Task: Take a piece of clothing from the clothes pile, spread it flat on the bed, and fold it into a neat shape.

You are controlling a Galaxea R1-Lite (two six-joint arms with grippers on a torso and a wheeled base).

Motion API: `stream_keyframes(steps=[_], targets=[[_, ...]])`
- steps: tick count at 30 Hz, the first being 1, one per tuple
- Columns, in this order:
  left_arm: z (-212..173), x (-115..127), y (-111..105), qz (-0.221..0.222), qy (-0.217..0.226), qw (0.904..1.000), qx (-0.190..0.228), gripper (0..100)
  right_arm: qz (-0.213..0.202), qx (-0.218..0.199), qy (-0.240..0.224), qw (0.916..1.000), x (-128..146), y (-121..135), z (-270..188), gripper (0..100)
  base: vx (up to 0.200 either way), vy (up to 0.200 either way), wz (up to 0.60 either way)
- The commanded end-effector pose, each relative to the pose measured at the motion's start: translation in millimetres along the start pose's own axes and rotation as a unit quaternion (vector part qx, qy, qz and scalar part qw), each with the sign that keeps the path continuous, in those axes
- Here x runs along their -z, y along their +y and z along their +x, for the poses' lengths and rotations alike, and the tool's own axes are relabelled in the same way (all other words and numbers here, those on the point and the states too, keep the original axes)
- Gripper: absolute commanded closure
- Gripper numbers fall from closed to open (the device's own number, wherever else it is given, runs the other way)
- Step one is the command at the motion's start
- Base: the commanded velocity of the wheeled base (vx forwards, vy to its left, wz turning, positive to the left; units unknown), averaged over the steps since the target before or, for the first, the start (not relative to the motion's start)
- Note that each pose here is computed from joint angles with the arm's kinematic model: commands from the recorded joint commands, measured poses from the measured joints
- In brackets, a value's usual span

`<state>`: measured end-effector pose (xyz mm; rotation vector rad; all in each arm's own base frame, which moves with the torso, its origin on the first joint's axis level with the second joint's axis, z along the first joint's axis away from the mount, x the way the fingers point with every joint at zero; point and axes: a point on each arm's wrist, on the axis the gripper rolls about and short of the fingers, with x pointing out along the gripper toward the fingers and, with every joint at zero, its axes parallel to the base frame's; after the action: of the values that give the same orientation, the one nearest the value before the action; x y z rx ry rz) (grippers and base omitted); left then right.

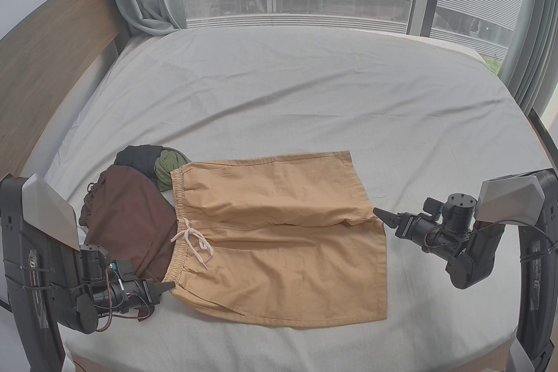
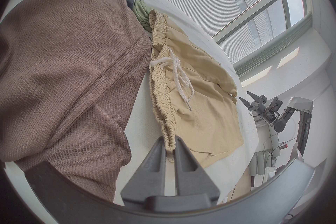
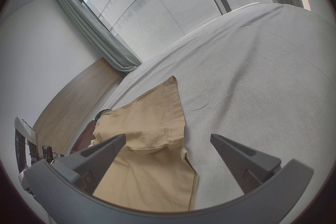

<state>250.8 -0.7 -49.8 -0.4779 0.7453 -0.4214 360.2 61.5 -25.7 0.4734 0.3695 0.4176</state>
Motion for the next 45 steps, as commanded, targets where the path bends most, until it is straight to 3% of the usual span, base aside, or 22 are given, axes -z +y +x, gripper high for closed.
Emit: stream_keyframes(steps=[1,6,14,15,21,31,36,45], targets=[[0.1,0.1,0.4,0.000,0.000,1.0000,0.000,100,0.000,0.000,0.000,1.0000,0.4,0.0,-0.1,0,0.000,0.000,0.00],[-0.3,0.1,0.1,0.000,0.000,1.0000,0.000,100,0.001,0.001,0.007,1.0000,2.2,1.2,-3.7,0,0.000,0.000,0.00],[-1.9,0.3,-2.9,0.002,0.001,1.0000,0.003,100,0.002,0.012,0.080,0.9967,29.9,14.3,-29.9,0,0.000,0.000,0.00],[-2.2,-0.3,-3.3,0.003,0.000,1.0000,0.003,100,-0.009,0.016,0.112,0.9936,42.8,18.6,-42.0,0,0.000,0.000,0.00],[-1.8,-1.1,-3.2,0.004,-0.002,1.0000,0.003,100,-0.014,0.027,0.185,0.9823,68.4,25.8,-70.1,0,0.000,0.000,0.00],[-2.4,-1.0,-2.6,0.003,-0.002,1.0000,0.002,100,-0.005,0.036,0.258,0.9655,97.9,28.3,-85.0,0,0.000,0.000,0.00],[-2.2,-0.9,-2.9,0.004,-0.002,1.0000,0.002,100,-0.006,0.036,0.283,0.9586,105.6,33.2,-92.8,0,0.000,0.000,0.00],[-2.4,-1.4,-2.2,0.005,-0.003,1.0000,0.001,100,-0.006,0.021,0.293,0.9560,108.8,37.8,-93.0,0,0.000,0.000,0.00]])
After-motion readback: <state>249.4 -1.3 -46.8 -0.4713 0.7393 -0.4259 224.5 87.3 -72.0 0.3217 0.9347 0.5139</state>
